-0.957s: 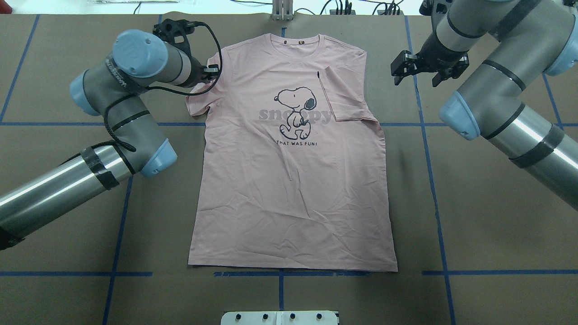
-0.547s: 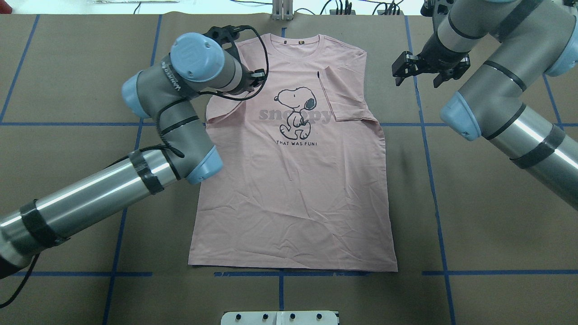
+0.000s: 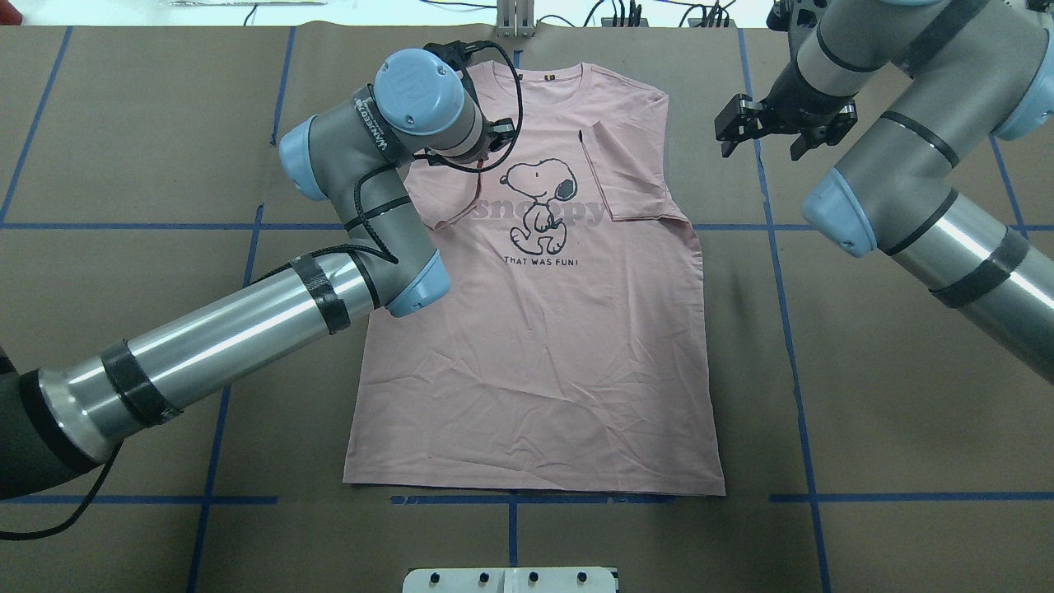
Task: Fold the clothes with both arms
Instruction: 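Grasp the sleeve with the left gripper and fold it inward over the body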
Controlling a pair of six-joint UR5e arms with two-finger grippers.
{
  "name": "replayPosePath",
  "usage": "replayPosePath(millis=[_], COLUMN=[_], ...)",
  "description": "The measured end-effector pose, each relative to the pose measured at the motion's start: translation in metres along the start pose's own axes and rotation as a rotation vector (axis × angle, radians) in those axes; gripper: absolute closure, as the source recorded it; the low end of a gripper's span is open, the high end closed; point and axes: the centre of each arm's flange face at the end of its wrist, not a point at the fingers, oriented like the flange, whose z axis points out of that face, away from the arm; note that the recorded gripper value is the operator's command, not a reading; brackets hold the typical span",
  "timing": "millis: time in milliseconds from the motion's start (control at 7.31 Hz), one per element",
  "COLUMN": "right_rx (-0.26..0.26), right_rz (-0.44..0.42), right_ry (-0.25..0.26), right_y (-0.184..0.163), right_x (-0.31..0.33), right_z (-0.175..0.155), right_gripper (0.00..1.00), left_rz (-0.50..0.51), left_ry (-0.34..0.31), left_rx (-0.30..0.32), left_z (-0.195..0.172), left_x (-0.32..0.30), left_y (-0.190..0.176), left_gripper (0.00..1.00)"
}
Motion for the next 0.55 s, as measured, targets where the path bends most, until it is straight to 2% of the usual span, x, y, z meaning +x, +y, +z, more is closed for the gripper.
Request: replayPosePath(millis=[273, 547], right_rx=[-0.003, -0.005], right_rz=[0.002, 0.036], right_ry=[-0.002, -0.013], right_y=[0.0, 0.006], right_x=[0.0, -0.003], right_z=[0.0, -0.002], right_gripper=[0.0, 0.0], left_rz=[0.014, 0.047], left_ry=[0.078, 0.138], left_rx=[0.014, -0.027], left_z=[-0.015, -0.048], left_x=[0.002, -0.029], left_y=[0.001, 0.016], left_gripper=[0.0, 0.0])
